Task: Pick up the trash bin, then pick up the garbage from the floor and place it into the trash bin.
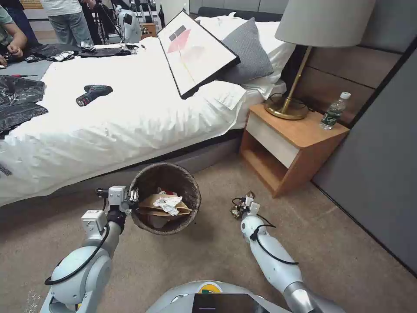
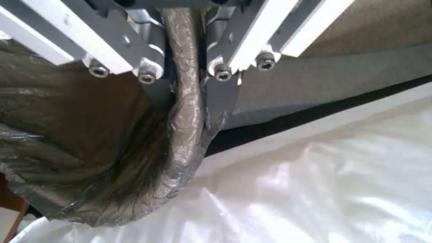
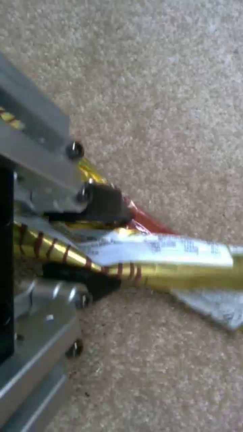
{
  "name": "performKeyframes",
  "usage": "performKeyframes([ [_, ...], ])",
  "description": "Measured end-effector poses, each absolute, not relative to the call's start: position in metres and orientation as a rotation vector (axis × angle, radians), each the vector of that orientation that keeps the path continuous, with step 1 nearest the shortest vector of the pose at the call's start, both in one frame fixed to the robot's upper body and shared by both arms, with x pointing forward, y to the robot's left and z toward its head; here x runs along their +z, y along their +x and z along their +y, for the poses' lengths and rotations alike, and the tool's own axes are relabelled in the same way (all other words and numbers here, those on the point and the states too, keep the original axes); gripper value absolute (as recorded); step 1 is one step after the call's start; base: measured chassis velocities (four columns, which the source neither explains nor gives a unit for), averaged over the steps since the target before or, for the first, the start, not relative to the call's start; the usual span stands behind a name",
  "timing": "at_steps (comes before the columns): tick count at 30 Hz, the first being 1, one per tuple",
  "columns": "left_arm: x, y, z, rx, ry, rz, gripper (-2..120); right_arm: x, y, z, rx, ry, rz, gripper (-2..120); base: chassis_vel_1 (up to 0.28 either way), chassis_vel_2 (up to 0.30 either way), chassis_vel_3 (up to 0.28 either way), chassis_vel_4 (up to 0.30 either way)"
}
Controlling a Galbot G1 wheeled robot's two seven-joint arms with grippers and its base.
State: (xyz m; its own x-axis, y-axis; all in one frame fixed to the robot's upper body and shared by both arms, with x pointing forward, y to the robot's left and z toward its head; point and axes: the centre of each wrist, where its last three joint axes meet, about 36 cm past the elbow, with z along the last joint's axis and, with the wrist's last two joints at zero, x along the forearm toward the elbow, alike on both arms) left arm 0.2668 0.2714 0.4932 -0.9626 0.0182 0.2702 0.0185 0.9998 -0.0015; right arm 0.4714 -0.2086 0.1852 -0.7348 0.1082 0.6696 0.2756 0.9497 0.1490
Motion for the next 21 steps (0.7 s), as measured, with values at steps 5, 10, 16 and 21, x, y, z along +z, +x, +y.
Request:
performKeyframes([
  [5,0.493,0.267,0.271,-0.001,-0.029,-2.867,6,0.183,0.47,-0.211,-0.301,-0.277,-2.403,0,0.0,0.0,0.0,0.0],
  [10,0.493,0.266,0.271,0.0,-0.029,-2.866,6,0.194,0.466,-0.214,-0.285,-0.267,-2.445,0,0.0,0.0,0.0,0.0],
  [16,0.494,0.265,0.271,-0.003,-0.029,-2.868,6,0.234,0.454,-0.224,-0.197,-0.192,-2.569,0,0.0,0.0,0.0,0.0],
  [21,0.494,0.265,0.271,-0.002,-0.028,-2.867,6,0.273,0.445,-0.228,-0.143,-0.11,-2.66,0,0.0,0.0,0.0,0.0],
])
